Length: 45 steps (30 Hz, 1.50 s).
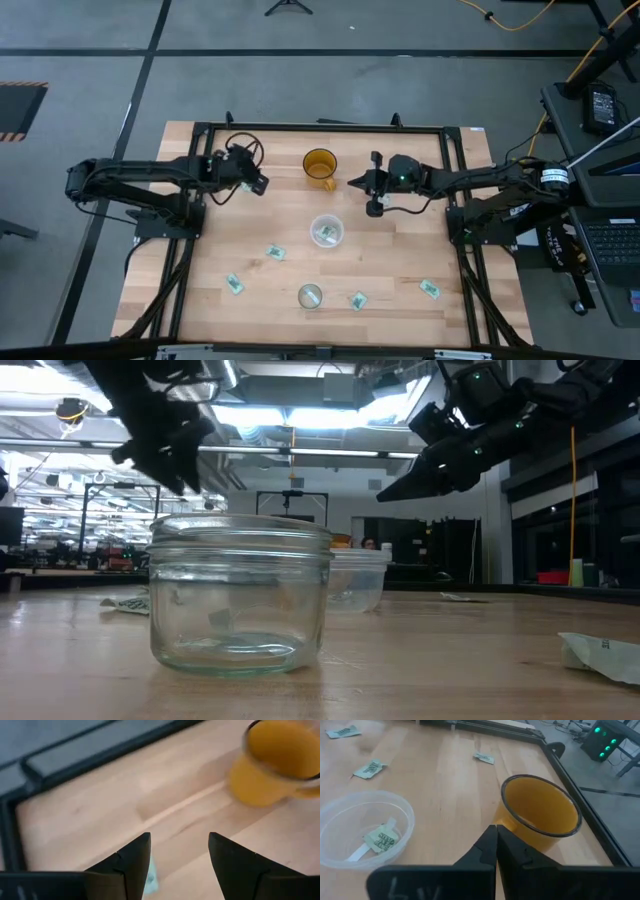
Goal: Pick and place Stevia / Truvia into bins
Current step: Put the stevia packet into the transparent plastic container
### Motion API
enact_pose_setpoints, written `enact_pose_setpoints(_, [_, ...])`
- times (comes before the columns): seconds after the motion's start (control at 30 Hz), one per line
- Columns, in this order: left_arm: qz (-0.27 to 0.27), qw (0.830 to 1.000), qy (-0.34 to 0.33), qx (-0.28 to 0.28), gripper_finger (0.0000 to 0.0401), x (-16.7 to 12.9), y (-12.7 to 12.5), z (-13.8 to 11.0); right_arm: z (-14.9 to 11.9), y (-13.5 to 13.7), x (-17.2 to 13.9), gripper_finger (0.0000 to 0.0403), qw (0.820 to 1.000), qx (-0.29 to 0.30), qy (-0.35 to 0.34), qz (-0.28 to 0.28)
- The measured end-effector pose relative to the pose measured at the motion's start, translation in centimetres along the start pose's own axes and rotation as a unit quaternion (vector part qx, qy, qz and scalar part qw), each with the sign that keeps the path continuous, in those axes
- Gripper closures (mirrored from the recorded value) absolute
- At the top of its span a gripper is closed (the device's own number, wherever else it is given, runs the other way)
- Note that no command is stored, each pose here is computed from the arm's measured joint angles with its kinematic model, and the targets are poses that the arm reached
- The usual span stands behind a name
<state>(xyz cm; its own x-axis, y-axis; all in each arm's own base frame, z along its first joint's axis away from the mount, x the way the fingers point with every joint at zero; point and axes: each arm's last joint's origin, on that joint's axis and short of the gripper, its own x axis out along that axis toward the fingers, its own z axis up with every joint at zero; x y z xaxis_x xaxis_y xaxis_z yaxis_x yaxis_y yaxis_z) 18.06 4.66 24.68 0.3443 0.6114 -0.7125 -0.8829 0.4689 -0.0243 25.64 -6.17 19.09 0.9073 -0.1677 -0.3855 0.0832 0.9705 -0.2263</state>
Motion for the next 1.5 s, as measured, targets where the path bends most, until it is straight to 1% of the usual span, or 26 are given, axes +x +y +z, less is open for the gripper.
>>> enact_pose_setpoints(0.17, [0.048,0.998,0.049,-0.015,0.0207,0.7,0.3,-1.0,0.0,-0.2,0.0,0.0394,1.0,0.002,-0.002,-0.004])
enact_pose_setpoints(0.4, [0.073,0.991,0.109,0.009,0.0207,2.8,-0.8,-2.1,0.1,-0.2,0.0,0.038,1.0,0.003,-0.006,-0.005])
enact_pose_setpoints(0.7, [0.106,0.976,0.184,0.04,0.0207,5.7,-2.1,-3.7,0.1,-0.2,0.0,0.039,1.0,0.003,-0.006,-0.005])
enact_pose_setpoints(0.87, [0.134,0.967,0.208,0.058,0.0207,7.2,-2.4,-4.6,0.1,-0.2,0.0,0.039,1.0,0.003,-0.008,-0.005])
enact_pose_setpoints(1.07, [0.17,0.956,0.229,0.063,0.0207,9.0,-2.1,-5.0,0.2,-0.2,0.0,0.0387,1.0,0.002,-0.011,-0.006])
enact_pose_setpoints(1.2, [0.16,0.955,0.238,0.074,0.0207,10.0,-2.2,-4.9,0.2,-0.2,0.0,0.0387,1.0,0.002,-0.011,-0.006])
enact_pose_setpoints(1.33, [0.132,0.961,0.228,0.079,0.0207,11.1,-2.5,-4.6,0.2,-0.2,0.0,0.0386,1.0,0.002,-0.011,-0.006])
enact_pose_setpoints(1.4, [0.125,0.963,0.226,0.076,0.0207,11.7,-2.5,-4.4,0.2,-0.2,0.0,0.0386,1.0,0.003,-0.011,-0.006])
enact_pose_setpoints(1.5, [0.122,0.961,0.241,0.067,0.0207,12.2,-2.2,-4.2,0.2,-0.2,0.0,0.0386,1.0,0.002,-0.011,-0.006])
